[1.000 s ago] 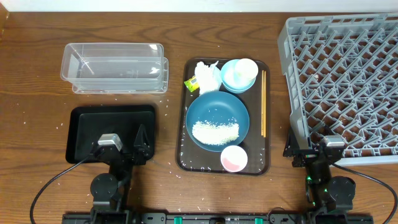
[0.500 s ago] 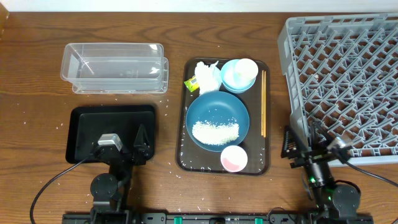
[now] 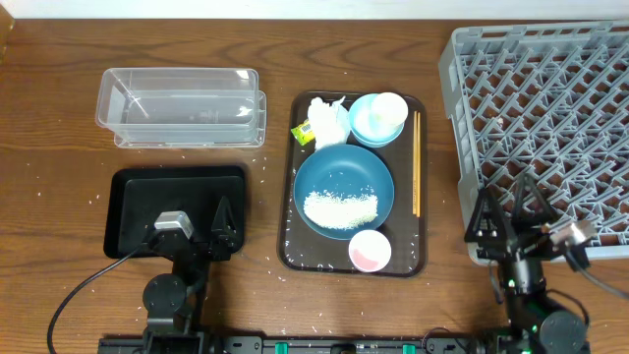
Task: Sort waste into correct bins and load items into the dishwasher rack
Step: 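Move the right gripper over the tray and grasp the white paper cup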
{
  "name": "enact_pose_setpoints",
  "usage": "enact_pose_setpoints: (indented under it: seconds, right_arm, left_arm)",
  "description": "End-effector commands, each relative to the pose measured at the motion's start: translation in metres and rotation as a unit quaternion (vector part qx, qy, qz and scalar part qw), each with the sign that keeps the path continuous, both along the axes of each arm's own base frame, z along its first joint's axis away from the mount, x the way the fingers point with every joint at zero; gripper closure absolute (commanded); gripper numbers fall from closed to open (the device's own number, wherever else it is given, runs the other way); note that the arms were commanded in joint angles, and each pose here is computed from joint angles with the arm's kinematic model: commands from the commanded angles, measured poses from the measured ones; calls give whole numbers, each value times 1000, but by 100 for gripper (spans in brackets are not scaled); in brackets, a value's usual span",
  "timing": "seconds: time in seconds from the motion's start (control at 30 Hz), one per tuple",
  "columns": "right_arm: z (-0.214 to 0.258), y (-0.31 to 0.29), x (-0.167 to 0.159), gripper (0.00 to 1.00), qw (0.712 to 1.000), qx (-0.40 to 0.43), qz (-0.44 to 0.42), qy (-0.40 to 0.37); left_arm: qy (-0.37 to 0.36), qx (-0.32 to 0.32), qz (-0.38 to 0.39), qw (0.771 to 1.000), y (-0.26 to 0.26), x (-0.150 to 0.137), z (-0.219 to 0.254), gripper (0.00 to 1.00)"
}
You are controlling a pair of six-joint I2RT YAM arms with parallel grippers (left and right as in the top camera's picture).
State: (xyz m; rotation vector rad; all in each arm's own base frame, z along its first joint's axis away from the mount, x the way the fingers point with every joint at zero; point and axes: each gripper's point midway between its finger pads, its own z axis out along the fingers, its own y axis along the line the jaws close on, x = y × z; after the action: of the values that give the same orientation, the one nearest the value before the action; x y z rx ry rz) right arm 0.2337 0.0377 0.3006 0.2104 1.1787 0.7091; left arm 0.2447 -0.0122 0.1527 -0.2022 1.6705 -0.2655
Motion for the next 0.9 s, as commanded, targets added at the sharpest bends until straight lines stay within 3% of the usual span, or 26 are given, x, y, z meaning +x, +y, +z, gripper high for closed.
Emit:
enact_pose_setpoints:
  seconds: [0.0,0.17,0.37,0.5,0.63,0.87]
  right_arm:
    - [56,11,-2,1,992,-111,-13,-56]
    - [94,37,38,1,976,-213,37,-21]
    - [77,73,108,1,941,-287,133,124]
    - [51,99,147,1,896,-354,139,228]
    - [20,111,178,1,831,-429,87,343]
    - [-36,123,185,1,712,-489,118,490]
  left_arm:
    - [22,9,-8,1000,-3,-1,-15,11]
    - [22,9,-8,1000,-3,-1,-15,11]
    - [22,9,-8,1000,-3,-1,-15,11]
    - [22,9,-8,1000,-3,-1,-15,11]
    - [22,9,-8,1000,-3,-1,-15,10]
    - [22,9,-8,1000,-3,-1,-15,10]
